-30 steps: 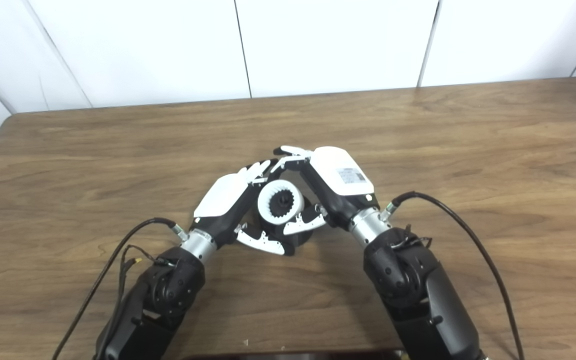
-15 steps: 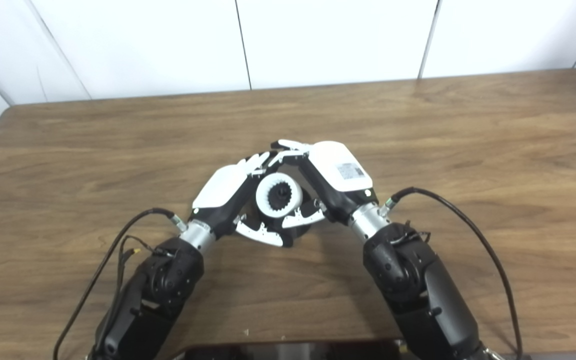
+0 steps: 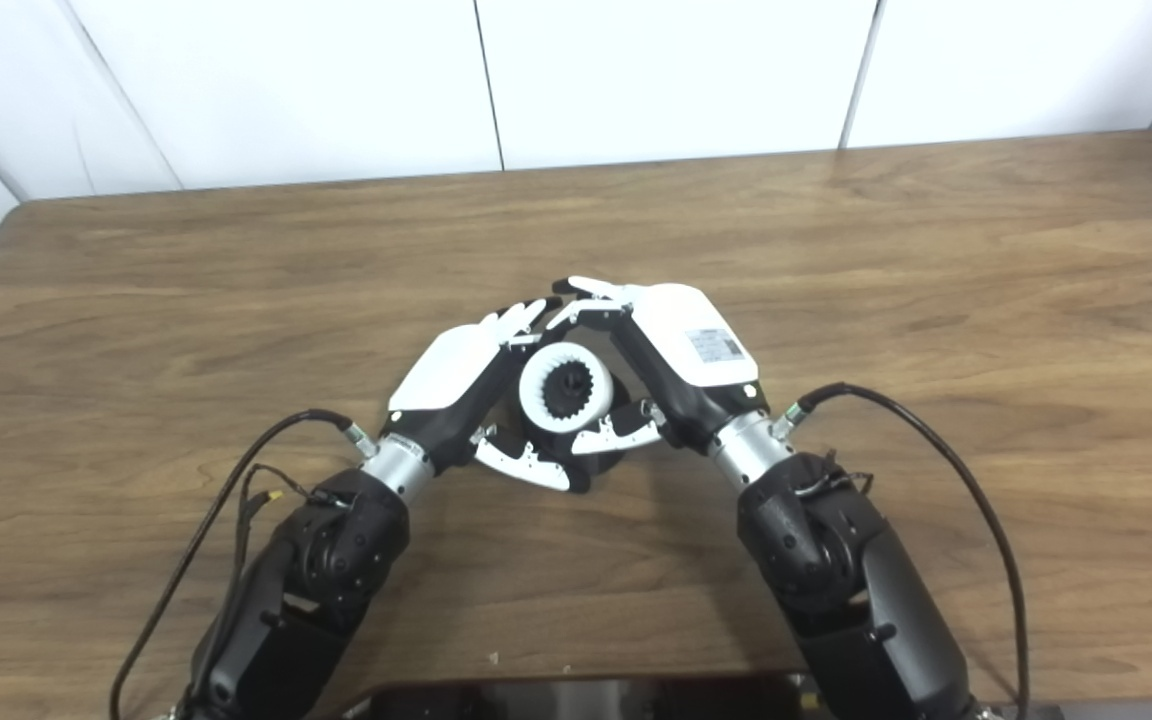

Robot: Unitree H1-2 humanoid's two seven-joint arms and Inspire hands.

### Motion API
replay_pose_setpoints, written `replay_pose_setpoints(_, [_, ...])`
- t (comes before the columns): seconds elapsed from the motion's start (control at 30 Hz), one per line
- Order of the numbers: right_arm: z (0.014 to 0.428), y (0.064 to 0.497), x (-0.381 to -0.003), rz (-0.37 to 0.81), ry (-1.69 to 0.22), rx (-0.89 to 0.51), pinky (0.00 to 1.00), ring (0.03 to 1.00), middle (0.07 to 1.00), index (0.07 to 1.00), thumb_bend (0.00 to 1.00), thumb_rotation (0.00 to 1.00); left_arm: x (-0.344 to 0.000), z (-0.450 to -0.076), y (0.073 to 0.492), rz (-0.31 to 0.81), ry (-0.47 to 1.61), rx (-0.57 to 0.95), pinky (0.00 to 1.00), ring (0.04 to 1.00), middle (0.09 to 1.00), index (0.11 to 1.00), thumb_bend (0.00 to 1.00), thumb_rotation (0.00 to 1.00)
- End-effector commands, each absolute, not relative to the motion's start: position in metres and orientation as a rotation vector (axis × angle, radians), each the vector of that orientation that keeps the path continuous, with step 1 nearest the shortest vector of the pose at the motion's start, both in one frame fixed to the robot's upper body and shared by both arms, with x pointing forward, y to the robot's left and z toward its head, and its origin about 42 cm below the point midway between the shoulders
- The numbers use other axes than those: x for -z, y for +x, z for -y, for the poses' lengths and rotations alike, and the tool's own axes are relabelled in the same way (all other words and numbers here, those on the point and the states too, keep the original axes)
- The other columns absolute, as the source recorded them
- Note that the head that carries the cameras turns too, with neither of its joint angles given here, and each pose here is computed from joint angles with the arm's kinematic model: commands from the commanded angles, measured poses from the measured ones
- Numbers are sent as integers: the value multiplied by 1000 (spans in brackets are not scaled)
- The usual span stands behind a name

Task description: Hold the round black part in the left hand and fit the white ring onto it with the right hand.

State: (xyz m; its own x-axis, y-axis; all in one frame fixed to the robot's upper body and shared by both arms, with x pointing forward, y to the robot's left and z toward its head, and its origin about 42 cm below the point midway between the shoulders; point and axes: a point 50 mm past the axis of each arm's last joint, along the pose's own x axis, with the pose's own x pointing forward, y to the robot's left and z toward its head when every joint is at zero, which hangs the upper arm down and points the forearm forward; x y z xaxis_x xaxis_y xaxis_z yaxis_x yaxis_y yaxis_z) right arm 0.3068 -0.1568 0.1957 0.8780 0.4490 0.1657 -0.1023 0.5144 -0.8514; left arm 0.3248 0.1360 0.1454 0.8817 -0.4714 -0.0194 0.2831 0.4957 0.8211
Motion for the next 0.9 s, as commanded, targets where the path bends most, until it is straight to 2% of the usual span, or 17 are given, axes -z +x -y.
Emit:
replay_pose_setpoints(0.0, [177, 309, -188, 311, -1034, -299, 862, 834, 868, 496, 514, 155, -170, -145, 333, 300, 958, 405, 1000, 1000, 1000, 601, 911, 318])
replay_pose_setpoints(0.6, [185, 305, -178, 258, -1057, -293, 816, 820, 863, 498, 513, 159, -173, -144, 334, 299, 953, 405, 1000, 1000, 1000, 599, 908, 313])
replay_pose_setpoints(0.67, [186, 305, -177, 250, -1063, -295, 813, 821, 870, 671, 670, 302, -174, -145, 334, 301, 950, 403, 1000, 1000, 1000, 597, 909, 304])
replay_pose_setpoints(0.87, [188, 305, -175, 217, -1093, -313, 807, 837, 889, 723, 700, 377, -174, -147, 335, 305, 947, 399, 1000, 1000, 1000, 597, 909, 301])
